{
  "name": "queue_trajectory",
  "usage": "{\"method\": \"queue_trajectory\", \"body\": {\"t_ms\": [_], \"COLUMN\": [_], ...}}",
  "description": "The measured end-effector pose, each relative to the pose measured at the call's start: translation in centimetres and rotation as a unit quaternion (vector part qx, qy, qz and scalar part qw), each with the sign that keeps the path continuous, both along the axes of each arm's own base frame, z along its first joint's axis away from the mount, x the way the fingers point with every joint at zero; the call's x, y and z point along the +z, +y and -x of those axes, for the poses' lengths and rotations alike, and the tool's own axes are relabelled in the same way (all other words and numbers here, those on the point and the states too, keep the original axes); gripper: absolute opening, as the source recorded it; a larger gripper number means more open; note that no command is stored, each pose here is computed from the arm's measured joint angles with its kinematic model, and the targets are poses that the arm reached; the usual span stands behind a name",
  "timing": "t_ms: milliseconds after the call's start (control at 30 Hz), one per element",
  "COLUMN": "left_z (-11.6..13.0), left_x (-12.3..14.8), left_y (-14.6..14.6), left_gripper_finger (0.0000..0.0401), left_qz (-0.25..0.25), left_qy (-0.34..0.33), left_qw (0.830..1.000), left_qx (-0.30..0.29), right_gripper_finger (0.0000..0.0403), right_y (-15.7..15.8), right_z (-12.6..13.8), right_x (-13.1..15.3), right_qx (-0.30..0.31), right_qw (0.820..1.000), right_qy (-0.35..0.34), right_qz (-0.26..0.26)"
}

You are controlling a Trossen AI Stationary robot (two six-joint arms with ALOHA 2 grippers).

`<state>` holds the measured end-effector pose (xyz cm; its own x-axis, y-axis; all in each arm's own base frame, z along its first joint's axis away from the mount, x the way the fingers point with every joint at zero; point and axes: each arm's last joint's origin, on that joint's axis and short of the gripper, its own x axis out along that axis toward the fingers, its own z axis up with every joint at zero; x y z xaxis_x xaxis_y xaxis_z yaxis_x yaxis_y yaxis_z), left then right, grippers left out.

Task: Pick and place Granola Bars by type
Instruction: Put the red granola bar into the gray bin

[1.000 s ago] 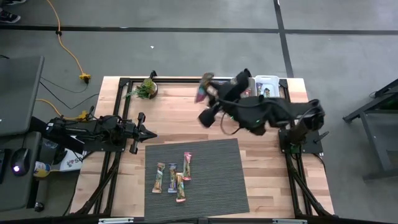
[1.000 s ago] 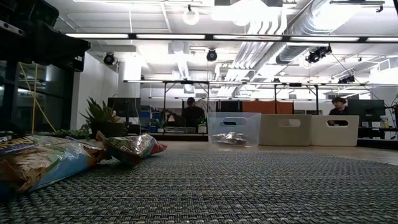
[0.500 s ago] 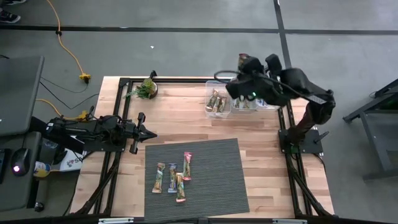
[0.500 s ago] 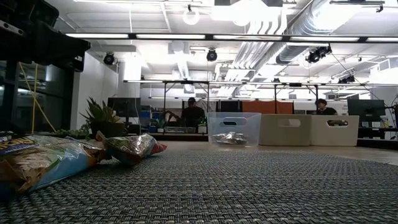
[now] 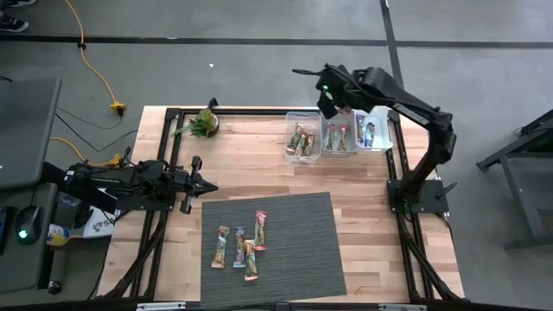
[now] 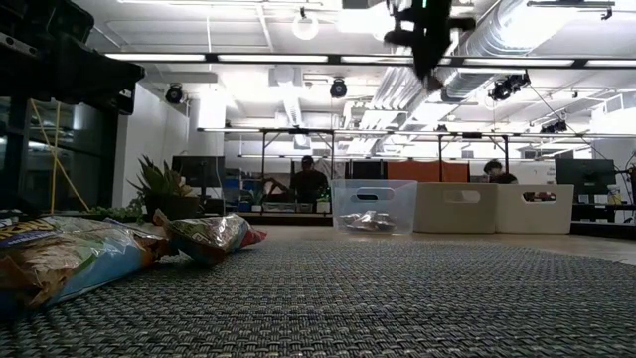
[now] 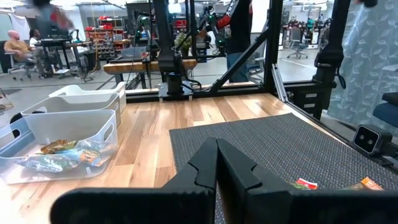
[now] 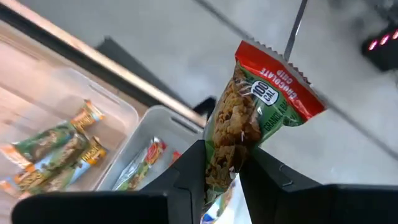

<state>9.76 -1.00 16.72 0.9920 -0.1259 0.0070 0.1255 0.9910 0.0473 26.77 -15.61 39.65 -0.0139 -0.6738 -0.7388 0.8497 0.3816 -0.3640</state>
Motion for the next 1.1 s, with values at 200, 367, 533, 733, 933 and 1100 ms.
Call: {"method": "queue_trajectory", "body": {"t_ms": [200, 367, 533, 733, 933, 1100], "left_z": [0.0, 0.0, 0.0, 0.0, 0.0, 0.0], "left_x": [0.0, 0.0, 0.0, 0.0, 0.0, 0.0], "left_y": [0.0, 0.0, 0.0, 0.0, 0.0, 0.0], "left_gripper_finger": [0.0001, 0.0001, 0.0001, 0.0001, 0.0001, 0.0001], "left_qz": [0.000, 0.000, 0.000, 0.000, 0.000, 0.000], "left_qy": [0.000, 0.000, 0.000, 0.000, 0.000, 0.000], "left_qw": [1.000, 1.000, 1.000, 1.000, 1.000, 1.000], "left_qx": [0.000, 0.000, 0.000, 0.000, 0.000, 0.000], "right_gripper_finger": [0.0078, 0.0078, 0.0078, 0.0078, 0.0078, 0.0078], "right_y": [-3.7, -4.9, -4.9, -4.8, -4.6, -4.2], "right_z": [0.1, 0.8, 1.6, 2.2, 2.4, 2.7], "right_x": [-7.1, -12.5, -16.5, -19.4, -21.1, -22.4], "right_qx": [-0.036, -0.048, -0.051, -0.044, -0.034, -0.038], "right_qw": [0.997, 0.991, 0.985, 0.984, 0.983, 0.979], "right_qy": [-0.012, -0.030, -0.039, -0.046, -0.065, -0.082], "right_qz": [-0.070, -0.121, -0.159, -0.167, -0.169, -0.182]}}
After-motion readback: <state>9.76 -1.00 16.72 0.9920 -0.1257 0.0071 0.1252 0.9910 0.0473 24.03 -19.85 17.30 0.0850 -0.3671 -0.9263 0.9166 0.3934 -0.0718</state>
